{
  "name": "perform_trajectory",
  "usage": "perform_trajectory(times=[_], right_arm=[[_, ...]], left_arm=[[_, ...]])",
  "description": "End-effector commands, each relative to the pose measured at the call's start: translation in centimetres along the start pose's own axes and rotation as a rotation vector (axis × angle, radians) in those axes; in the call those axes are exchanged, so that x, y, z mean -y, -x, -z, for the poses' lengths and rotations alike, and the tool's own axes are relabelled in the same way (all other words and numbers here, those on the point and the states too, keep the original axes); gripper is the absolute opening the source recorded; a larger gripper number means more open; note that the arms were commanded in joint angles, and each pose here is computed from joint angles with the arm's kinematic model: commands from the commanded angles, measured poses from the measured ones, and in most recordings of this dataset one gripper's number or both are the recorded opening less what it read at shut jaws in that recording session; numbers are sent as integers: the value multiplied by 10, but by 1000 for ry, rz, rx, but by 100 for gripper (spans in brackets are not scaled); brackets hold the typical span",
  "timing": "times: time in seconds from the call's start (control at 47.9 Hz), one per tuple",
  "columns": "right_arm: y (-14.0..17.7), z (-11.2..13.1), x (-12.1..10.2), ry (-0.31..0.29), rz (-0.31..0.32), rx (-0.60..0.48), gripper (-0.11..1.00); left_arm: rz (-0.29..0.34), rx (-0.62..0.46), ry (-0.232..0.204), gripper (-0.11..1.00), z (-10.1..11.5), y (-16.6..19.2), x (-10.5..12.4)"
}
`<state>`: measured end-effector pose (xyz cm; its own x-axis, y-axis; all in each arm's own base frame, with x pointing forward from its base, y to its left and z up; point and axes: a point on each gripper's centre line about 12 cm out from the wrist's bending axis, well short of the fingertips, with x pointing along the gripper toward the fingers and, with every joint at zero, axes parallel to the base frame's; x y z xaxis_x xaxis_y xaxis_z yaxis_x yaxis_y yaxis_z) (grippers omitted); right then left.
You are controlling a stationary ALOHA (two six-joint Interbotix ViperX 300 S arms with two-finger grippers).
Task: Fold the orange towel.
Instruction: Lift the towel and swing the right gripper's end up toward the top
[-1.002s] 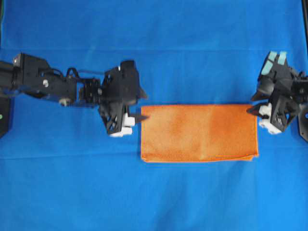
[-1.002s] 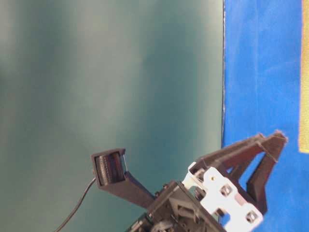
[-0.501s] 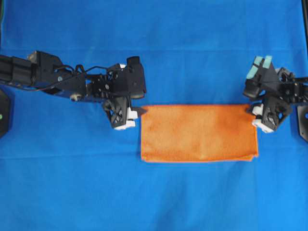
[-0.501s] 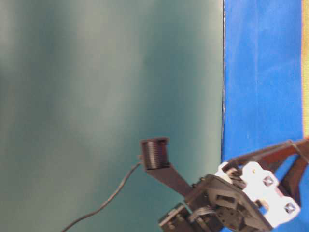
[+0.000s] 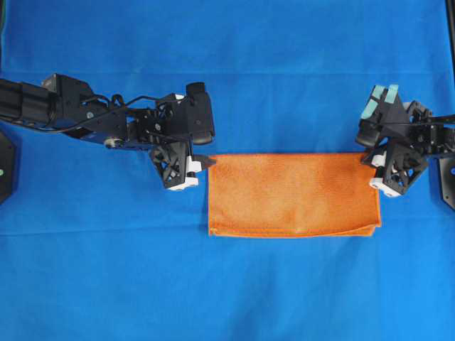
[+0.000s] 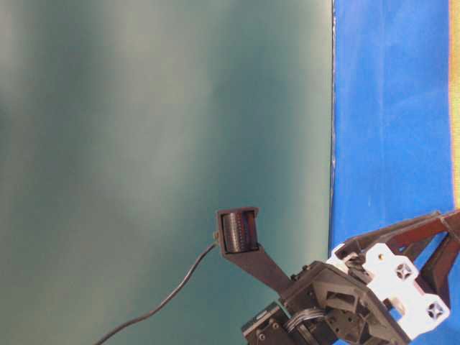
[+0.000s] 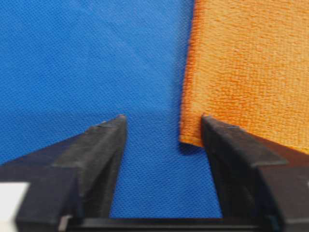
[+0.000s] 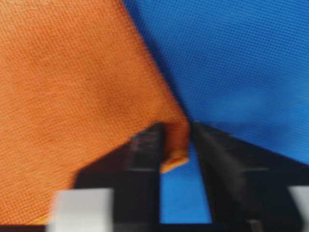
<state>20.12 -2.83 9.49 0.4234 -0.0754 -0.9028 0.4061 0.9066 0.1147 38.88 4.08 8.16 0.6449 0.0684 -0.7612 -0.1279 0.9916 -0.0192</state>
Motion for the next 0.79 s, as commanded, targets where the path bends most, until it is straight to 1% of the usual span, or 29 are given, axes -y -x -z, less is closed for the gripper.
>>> perform_trajectory(times=[0.0,0.083,0.104,0.167,0.23,0.438,0.543,0.647,0.772], right_arm=[[1,-2,-5,15,-12,8,25],[1,-1,-6,19,-14,7,5],[1,-2,-6,19,-14,9,3],[1,-3,-6,21,-15,10,3],[1,-3,-6,27,-14,10,3],[1,-4,-6,27,-16,15,3],[4,-8,-8,26,-20,29,3],[14,-15,-10,24,-29,62,3],[31,-23,-11,29,-35,99,3]], left_arm=[[11,-5,-15,47,-7,2,6],[21,-40,-28,31,-6,0,13],[22,-48,-30,26,-6,-1,13],[22,-62,-30,13,-8,-1,13],[22,-70,-30,3,-8,-1,13],[14,-71,-20,2,-9,-1,9],[14,-62,-21,2,-14,3,8],[14,-46,-19,2,-26,13,8],[17,-16,-20,2,-45,34,9]])
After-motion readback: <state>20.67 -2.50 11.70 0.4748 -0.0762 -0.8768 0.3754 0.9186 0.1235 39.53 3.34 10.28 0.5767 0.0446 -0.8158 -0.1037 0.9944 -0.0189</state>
